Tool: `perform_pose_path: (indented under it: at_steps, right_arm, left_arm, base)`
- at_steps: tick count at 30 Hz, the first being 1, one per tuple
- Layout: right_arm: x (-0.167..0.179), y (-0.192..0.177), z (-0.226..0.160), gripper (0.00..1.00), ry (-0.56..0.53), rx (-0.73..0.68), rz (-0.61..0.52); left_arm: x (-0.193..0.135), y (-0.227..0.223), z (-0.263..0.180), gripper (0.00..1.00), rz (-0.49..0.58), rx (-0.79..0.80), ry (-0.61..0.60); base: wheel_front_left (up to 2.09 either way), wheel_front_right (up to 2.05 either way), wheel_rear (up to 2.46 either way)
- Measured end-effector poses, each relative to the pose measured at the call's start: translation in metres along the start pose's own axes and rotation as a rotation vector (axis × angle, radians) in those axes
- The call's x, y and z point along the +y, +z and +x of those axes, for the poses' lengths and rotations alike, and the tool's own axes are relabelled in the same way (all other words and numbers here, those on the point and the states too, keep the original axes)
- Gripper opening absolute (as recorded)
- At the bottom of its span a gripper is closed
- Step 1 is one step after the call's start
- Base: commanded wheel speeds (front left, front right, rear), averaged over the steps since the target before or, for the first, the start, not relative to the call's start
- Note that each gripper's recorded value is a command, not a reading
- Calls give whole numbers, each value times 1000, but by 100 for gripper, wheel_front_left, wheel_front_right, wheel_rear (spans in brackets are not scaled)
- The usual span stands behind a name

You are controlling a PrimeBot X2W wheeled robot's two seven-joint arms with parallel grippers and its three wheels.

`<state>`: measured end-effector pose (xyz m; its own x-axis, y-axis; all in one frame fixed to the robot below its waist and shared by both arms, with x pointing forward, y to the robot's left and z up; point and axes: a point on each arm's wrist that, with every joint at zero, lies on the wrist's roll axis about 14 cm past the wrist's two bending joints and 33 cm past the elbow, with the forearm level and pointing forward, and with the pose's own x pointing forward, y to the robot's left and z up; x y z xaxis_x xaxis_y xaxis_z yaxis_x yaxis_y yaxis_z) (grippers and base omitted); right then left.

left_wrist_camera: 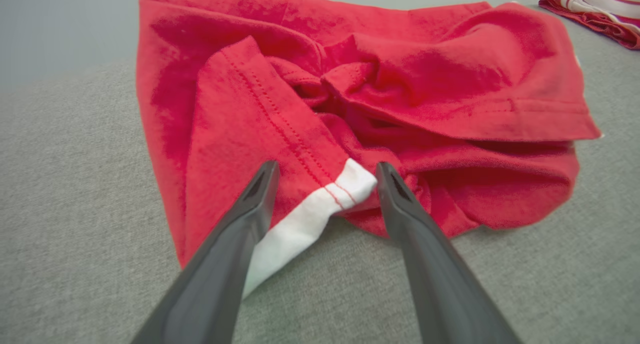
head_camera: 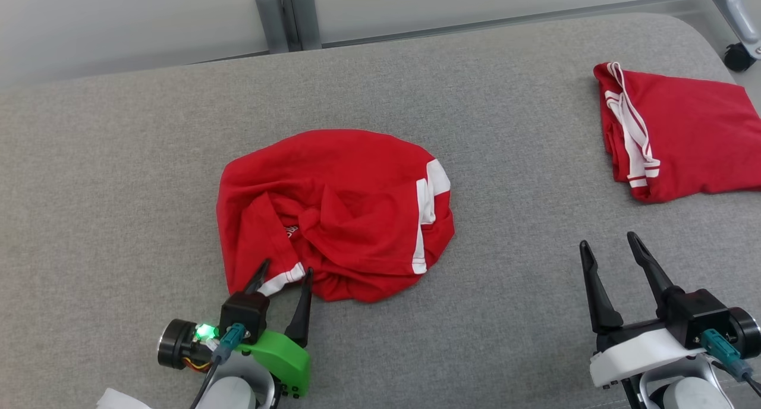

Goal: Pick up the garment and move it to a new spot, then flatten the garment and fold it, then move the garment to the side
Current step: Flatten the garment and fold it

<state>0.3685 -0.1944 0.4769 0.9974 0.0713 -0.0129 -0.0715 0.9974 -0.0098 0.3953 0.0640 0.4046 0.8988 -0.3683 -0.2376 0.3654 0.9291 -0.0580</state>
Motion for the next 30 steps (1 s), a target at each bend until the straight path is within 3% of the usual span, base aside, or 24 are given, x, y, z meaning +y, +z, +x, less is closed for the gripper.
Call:
perform_pose_path:
  at_steps: [2, 10, 17, 23, 30]
  right_arm:
    - [-2, -2, 0, 100, -6, 5, 0]
    - [1, 0, 6, 100, -1, -3, 7]
    - [1, 1, 5, 100, 0, -5, 9]
    - [-1, 0, 2, 100, -9, -2, 10]
    - [6, 1, 4, 100, 13, -6, 14]
  left_arm:
    - [2, -1, 2, 100, -1, 3, 4]
    - [10, -6, 0, 0, -5, 20, 25]
    - [24, 15, 1, 0, -62, -51, 71]
    - [76, 76, -12, 0, -277, -284, 231]
    - [114, 149, -38, 0, -299, -537, 314]
  base:
    - [0, 0, 0]
    - [0, 0, 0]
    - [0, 0, 0]
    - [0, 0, 0]
    - [0, 0, 0]
